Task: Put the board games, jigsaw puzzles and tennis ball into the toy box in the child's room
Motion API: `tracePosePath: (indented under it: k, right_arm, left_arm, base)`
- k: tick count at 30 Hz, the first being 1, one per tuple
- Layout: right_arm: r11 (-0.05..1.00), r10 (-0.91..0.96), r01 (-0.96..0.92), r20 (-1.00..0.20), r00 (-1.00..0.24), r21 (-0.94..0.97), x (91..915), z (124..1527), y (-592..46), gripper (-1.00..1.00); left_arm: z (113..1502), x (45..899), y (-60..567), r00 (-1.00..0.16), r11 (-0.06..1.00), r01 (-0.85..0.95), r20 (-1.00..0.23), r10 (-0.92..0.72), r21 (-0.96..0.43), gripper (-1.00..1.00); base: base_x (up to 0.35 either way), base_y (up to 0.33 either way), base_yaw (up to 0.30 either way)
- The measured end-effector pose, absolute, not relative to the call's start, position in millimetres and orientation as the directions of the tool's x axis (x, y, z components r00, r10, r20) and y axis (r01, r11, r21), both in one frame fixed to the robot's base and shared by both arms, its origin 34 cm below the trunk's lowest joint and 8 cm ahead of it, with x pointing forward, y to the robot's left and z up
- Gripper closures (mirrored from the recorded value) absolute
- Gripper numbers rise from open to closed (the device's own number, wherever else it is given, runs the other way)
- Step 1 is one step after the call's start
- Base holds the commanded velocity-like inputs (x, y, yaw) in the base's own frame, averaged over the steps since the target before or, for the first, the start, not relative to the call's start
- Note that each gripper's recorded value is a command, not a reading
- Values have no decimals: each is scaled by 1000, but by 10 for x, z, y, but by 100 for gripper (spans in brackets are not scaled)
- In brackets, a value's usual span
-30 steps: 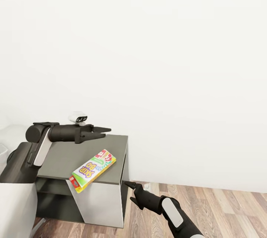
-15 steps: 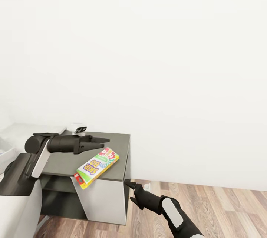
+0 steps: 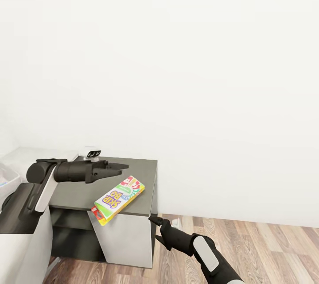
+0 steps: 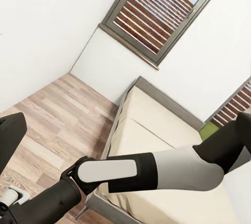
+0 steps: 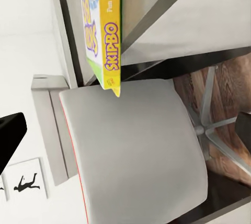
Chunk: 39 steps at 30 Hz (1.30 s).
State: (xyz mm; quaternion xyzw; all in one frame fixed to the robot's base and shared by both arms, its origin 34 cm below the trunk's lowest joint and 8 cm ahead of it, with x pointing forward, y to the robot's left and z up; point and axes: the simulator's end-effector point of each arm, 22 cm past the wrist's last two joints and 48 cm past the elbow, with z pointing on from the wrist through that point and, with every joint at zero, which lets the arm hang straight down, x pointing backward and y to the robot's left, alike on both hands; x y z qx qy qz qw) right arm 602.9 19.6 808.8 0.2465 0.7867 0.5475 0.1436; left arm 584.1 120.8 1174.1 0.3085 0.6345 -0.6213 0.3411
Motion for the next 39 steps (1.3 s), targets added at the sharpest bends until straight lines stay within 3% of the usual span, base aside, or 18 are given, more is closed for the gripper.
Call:
tracePosePath:
  k: [15,39]
  right_arm:
    - [289,508,193,21,-861,938,5995,7941,313,-100]
    - [192,508,124,10,-861,974,6051,8138,383,-100]
  left_arm:
    - [11681,5825,1181,-554,10,832,-831,-48,-555,-100]
    - [11813,5843,1309,-530,-8,847,-842,-103,-532,-100]
  base:
    - [0,0,0]
    - [0,39,0]
